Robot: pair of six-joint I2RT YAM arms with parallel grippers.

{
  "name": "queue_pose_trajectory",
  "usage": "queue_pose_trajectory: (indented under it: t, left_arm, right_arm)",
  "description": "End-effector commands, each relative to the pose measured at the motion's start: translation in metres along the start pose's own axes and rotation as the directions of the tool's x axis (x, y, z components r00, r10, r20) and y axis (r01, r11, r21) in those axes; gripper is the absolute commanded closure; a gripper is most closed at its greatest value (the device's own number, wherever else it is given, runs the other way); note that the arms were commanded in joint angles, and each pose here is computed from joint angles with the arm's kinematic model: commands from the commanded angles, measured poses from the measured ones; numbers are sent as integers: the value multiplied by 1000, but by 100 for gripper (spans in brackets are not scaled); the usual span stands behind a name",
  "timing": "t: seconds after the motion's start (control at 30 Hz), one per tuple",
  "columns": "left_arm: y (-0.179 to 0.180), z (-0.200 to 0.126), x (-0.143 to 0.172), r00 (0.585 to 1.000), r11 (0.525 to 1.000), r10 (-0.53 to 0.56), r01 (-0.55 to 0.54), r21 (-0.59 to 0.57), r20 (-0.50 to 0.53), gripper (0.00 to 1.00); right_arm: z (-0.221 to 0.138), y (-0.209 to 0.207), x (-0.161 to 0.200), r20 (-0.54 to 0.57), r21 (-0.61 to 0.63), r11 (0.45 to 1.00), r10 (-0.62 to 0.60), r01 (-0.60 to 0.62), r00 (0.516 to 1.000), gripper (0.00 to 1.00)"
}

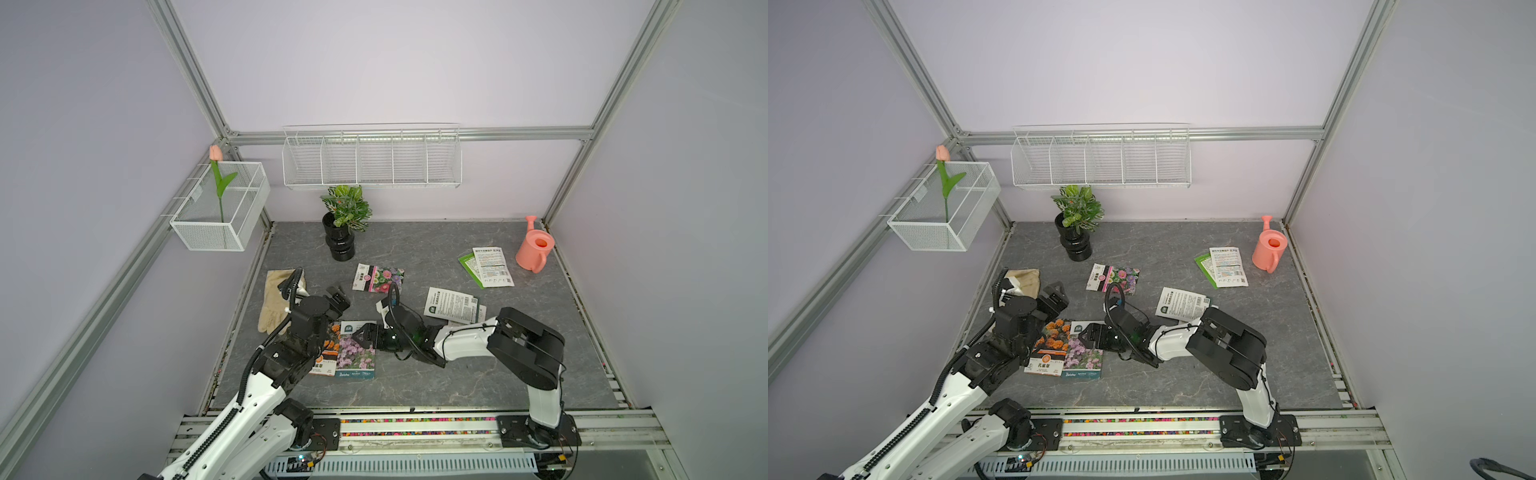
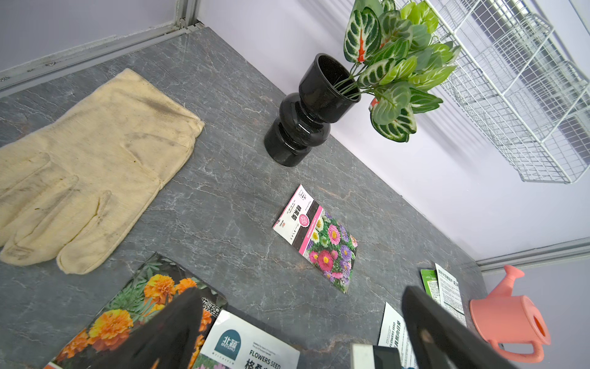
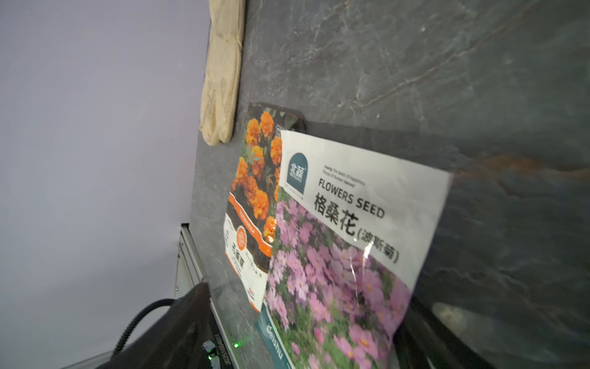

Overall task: Arrange the seed packets in a row
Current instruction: Place the seed packet at the center of the board, then pick up the seed packet from the center of the board.

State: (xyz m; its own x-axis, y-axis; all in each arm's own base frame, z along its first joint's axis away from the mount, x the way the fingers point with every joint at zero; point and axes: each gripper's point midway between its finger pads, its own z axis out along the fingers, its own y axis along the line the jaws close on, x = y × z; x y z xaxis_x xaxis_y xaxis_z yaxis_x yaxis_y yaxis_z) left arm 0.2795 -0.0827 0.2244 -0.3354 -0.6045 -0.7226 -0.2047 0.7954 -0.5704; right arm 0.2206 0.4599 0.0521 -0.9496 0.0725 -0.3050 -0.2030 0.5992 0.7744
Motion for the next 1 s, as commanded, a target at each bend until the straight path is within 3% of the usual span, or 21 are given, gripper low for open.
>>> queue_pose_trajectory:
  t: [0.0,0.2,0.33,0.5,0.57,0.73,0.97]
  left_arm:
    - [1,3,2,1000,1000,-3,3,4,-1,0]
    - [-8,16,13,998,999,30,-29,14,-50,0]
    - [-25,34,26,992,997,64,-58,50,-110,0]
    - [-40,72,47,973,993,118,-109,55,-201,0]
    - [-39,93,59,958,995,90,-73,75,-271,0]
    - [-16,137,75,939,994,-5,42,100,-344,1]
    - [-2,183,92,907,995,69,-33,93,-415,3]
  right_arm:
    - [-9,-8,0,8,69,998,-15,14,1000,12]
    - [-48,-25,-23,65,252,962,-124,104,990,12]
    - [-85,-34,-73,146,329,929,-226,168,963,12]
    - [-100,-59,-136,129,179,980,-115,90,985,12]
    - [-101,-69,-156,124,171,980,-123,100,985,12]
    - [-91,-86,-183,101,153,982,-129,113,987,12]
    - [-63,-91,-188,87,61,995,-82,77,993,9]
